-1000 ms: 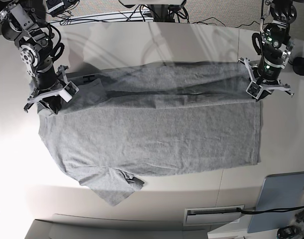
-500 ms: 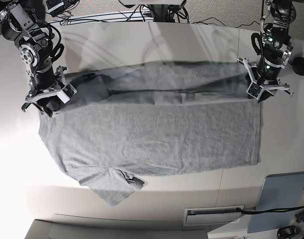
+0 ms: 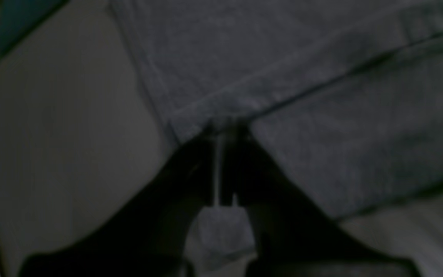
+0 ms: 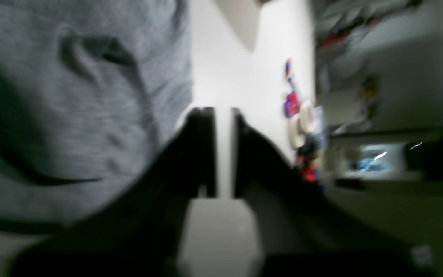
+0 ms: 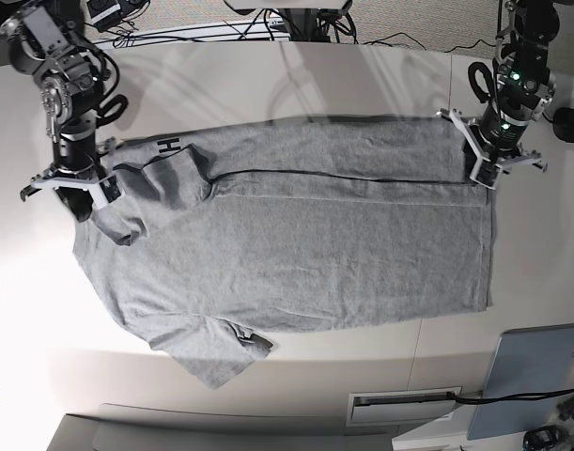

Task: Fold the T-shirt properly
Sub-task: 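Keep dragging the shirt with both grippers and lay it flat, then release and move the left gripper along the hem to the opposite corner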

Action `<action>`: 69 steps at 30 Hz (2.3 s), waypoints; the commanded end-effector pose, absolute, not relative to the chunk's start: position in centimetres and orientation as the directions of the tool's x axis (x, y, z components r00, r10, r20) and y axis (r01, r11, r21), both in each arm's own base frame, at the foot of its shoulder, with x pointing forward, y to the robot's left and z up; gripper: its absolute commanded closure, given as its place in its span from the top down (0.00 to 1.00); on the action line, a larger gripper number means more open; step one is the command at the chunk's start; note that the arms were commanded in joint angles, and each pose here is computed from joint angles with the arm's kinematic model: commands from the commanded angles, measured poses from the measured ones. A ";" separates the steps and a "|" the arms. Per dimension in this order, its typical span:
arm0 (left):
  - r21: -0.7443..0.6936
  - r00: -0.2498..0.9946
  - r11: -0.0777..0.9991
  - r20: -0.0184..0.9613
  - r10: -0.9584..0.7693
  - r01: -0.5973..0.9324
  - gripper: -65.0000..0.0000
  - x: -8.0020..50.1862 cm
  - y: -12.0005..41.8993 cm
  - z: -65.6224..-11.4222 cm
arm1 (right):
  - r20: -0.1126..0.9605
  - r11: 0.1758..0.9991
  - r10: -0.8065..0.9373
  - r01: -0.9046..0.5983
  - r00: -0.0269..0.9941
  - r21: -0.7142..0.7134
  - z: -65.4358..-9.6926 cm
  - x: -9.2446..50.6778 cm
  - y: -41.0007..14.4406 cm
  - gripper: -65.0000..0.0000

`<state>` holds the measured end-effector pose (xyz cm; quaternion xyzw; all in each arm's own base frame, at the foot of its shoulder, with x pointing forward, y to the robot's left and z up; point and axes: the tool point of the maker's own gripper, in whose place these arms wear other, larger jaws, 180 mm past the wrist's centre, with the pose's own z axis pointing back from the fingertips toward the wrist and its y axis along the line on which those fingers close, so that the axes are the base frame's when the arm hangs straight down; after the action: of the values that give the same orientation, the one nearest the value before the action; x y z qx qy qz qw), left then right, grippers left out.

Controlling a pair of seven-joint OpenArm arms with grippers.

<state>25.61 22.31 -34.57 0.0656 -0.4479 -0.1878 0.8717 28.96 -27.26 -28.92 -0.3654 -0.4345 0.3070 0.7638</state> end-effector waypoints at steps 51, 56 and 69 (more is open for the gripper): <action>-0.021 0.836 0.939 0.462 -0.296 0.344 0.00 9.8 20.7 -46.4 | 0.240 0.774 0.447 -0.238 0.862 -0.586 -39.2 12.9 -35.2 0.00; -0.016 0.851 0.934 0.419 -0.317 0.356 0.00 9.4 20.6 -46.2 | 0.247 0.772 0.445 -0.228 0.861 -0.594 -38.9 13.1 -35.5 0.00; 0.098 0.742 0.891 0.518 -0.426 0.443 0.00 13.0 19.3 -42.2 | 0.372 0.673 0.587 -0.178 0.719 -0.718 -32.9 17.8 -33.2 0.00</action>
<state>13.25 19.11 -42.38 -0.0191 -0.2779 -0.2261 0.9334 17.17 -32.97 -33.89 -0.3280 -0.2877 0.2170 0.8732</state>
